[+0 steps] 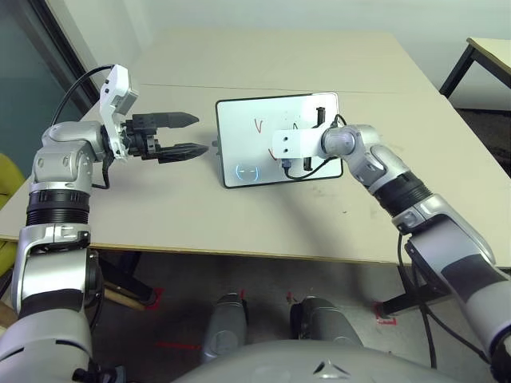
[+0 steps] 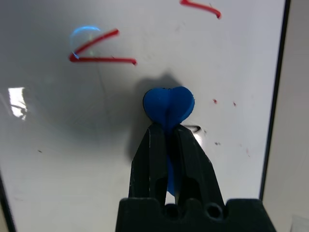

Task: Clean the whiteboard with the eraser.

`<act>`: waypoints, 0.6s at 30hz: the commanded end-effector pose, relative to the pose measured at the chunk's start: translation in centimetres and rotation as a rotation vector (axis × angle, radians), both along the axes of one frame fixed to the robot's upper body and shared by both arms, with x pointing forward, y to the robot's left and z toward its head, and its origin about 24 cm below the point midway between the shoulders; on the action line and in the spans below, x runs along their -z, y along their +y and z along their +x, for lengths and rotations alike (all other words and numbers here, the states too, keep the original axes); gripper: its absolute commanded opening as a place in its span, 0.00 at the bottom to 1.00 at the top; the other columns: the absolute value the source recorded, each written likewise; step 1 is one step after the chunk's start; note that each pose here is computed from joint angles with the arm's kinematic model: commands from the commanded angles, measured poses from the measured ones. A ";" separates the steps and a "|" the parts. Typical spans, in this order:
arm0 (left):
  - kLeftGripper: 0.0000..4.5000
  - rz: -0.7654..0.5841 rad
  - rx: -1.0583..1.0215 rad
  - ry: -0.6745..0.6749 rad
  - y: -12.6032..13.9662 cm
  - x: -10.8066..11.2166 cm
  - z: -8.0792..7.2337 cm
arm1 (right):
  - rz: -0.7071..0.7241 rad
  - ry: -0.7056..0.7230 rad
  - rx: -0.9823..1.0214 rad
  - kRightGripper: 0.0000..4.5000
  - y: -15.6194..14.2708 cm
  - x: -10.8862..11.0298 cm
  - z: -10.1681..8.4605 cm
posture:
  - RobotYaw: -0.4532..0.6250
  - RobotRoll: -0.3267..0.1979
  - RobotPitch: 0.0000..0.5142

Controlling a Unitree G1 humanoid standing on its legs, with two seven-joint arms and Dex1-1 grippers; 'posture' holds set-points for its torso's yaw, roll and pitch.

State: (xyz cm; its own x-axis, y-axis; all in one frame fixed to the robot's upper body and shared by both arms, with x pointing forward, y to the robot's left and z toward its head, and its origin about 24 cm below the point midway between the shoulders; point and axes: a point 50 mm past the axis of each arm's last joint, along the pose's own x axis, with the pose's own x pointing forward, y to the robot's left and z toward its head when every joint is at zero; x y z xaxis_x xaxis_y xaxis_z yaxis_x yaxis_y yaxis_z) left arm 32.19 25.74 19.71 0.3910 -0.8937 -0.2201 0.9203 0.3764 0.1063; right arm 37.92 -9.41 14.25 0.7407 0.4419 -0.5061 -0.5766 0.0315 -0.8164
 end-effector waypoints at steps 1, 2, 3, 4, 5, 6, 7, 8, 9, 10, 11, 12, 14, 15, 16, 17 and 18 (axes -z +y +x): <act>1.00 0.002 -0.003 -0.014 0.1 -0.3 -0.1 | -0.001 -0.004 0.119 0.00 -3.2 -0.3 0.9 | 0.64 0.62 0.00; 1.00 0.003 -0.003 -0.014 0.1 -0.3 0.0 | -0.003 -0.007 0.130 0.00 -3.5 -0.4 1.0 | 0.64 0.62 0.00; 1.00 0.003 -0.002 -0.015 0.1 -0.3 0.0 | -0.003 -0.008 0.139 0.00 -3.8 -0.4 1.0 | 0.63 0.62 0.00; 1.00 0.002 -0.002 -0.015 0.0 -0.3 0.0 | -0.003 -0.009 0.147 0.00 -4.1 -0.5 1.1 | 0.63 0.62 0.00; 1.00 0.002 -0.002 -0.016 0.0 -0.4 0.1 | -0.001 -0.012 0.157 0.00 -4.4 -0.6 1.1 | 0.63 0.62 0.00; 1.00 0.002 -0.001 -0.016 0.0 -0.4 0.1 | -0.001 -0.016 0.168 0.00 -4.8 -0.7 1.2 | 0.63 0.62 0.00; 1.00 0.002 0.000 -0.016 0.0 -0.4 0.1 | -0.002 -0.019 0.175 0.00 -5.0 -0.8 1.2 | 0.63 0.62 0.00; 1.00 0.002 0.001 -0.016 0.0 -0.4 0.1 | -0.002 -0.021 0.180 0.00 -5.2 -0.9 1.3 | 0.63 0.62 0.00; 1.00 0.002 0.002 -0.015 0.0 -0.4 0.1 | -0.002 -0.022 0.182 0.00 -5.3 -1.0 1.3 | 0.62 0.62 0.00; 1.00 0.002 0.003 -0.015 -0.1 -0.4 0.2 | -0.001 -0.022 0.181 0.00 -5.3 -1.0 1.3 | 0.62 0.62 0.00; 1.00 0.003 0.003 -0.015 -0.1 -0.4 0.2 | 0.002 -0.023 0.178 0.00 -5.2 -1.1 1.3 | 0.62 0.62 0.00; 1.00 0.003 0.004 -0.015 -0.1 -0.4 0.2 | 0.003 -0.023 0.176 0.00 -5.1 -1.1 1.2 | 0.62 0.62 0.00; 1.00 0.002 0.004 -0.014 -0.1 -0.3 0.2 | 0.008 -0.019 0.156 0.00 -4.5 -1.0 1.1 | 0.62 0.62 0.00; 1.00 0.002 0.003 -0.013 -0.1 -0.3 0.2 | 0.007 -0.017 0.145 0.00 -4.1 -0.9 1.1 | 0.62 0.62 0.00; 1.00 0.001 0.003 -0.012 -0.1 -0.2 0.2 | 0.010 -0.012 0.131 0.00 -3.7 -0.7 1.0 | 0.62 0.62 0.00; 1.00 0.001 0.002 -0.012 -0.1 -0.2 0.2 | 0.013 -0.009 0.122 0.00 -3.3 -0.6 0.9 | 0.62 0.62 0.00; 1.00 0.000 0.001 -0.011 -0.1 -0.2 0.2 | 0.015 -0.006 0.110 0.00 -2.9 -0.5 0.8 | 0.63 0.62 0.00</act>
